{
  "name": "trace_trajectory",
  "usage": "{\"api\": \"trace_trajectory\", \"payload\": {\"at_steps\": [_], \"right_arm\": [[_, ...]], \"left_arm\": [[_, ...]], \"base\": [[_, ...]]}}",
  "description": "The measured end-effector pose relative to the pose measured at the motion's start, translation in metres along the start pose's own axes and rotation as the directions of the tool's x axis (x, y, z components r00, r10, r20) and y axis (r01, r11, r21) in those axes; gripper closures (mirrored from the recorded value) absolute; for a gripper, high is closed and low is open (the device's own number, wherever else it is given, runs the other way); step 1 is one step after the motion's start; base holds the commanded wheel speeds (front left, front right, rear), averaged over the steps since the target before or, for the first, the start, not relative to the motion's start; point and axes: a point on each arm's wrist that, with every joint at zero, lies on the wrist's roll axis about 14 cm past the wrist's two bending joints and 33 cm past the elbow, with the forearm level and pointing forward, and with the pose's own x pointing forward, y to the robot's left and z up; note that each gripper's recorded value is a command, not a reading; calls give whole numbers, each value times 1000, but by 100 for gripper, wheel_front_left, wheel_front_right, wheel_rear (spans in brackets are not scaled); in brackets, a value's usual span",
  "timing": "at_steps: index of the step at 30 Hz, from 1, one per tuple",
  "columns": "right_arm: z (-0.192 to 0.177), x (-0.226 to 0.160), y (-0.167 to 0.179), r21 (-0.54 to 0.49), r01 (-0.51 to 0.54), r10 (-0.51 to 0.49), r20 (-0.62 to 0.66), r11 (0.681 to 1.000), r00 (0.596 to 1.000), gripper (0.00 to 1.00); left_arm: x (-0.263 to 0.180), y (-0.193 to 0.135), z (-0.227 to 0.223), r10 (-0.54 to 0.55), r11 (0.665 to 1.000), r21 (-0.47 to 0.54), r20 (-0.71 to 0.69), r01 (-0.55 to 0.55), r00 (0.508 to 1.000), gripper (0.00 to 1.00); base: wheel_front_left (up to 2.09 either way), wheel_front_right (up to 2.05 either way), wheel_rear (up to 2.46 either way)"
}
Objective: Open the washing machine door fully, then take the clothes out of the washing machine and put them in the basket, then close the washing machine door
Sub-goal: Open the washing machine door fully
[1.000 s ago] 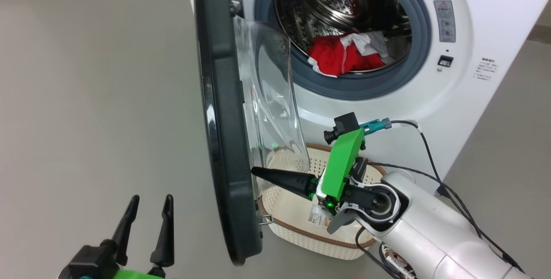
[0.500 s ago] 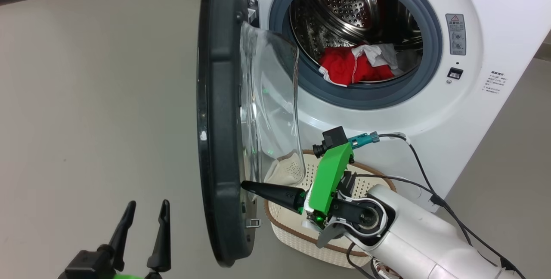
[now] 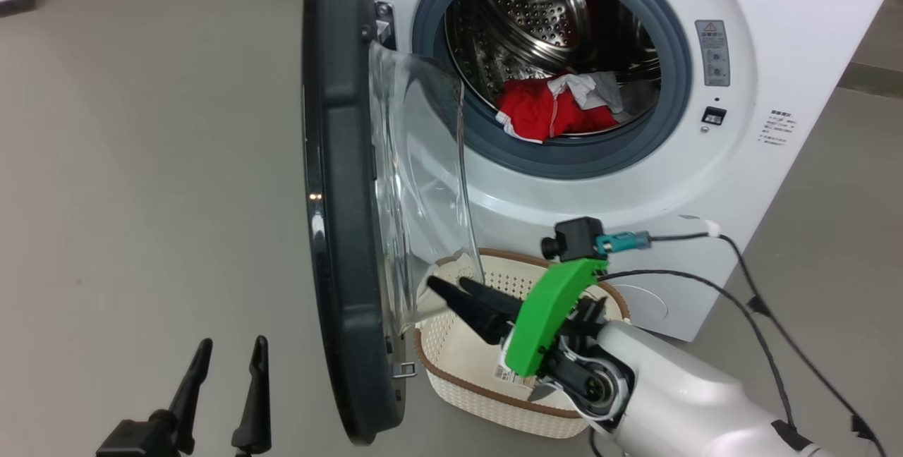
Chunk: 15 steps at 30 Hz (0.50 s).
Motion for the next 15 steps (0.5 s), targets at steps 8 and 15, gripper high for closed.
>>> {"api": "trace_trajectory", "payload": {"at_steps": [8, 15], "right_arm": [[28, -26, -51, -272, 184, -126, 217, 944, 968, 0], [73, -51, -75, -363, 317, -183, 359, 876, 915, 0]], "left_arm": [[2, -5, 1, -17, 1000, -4, 6, 17, 1000, 0], [-4, -5, -6, -13, 1000, -4, -15, 13, 1000, 0]], "base": [[0, 0, 0], [0, 0, 0]]}}
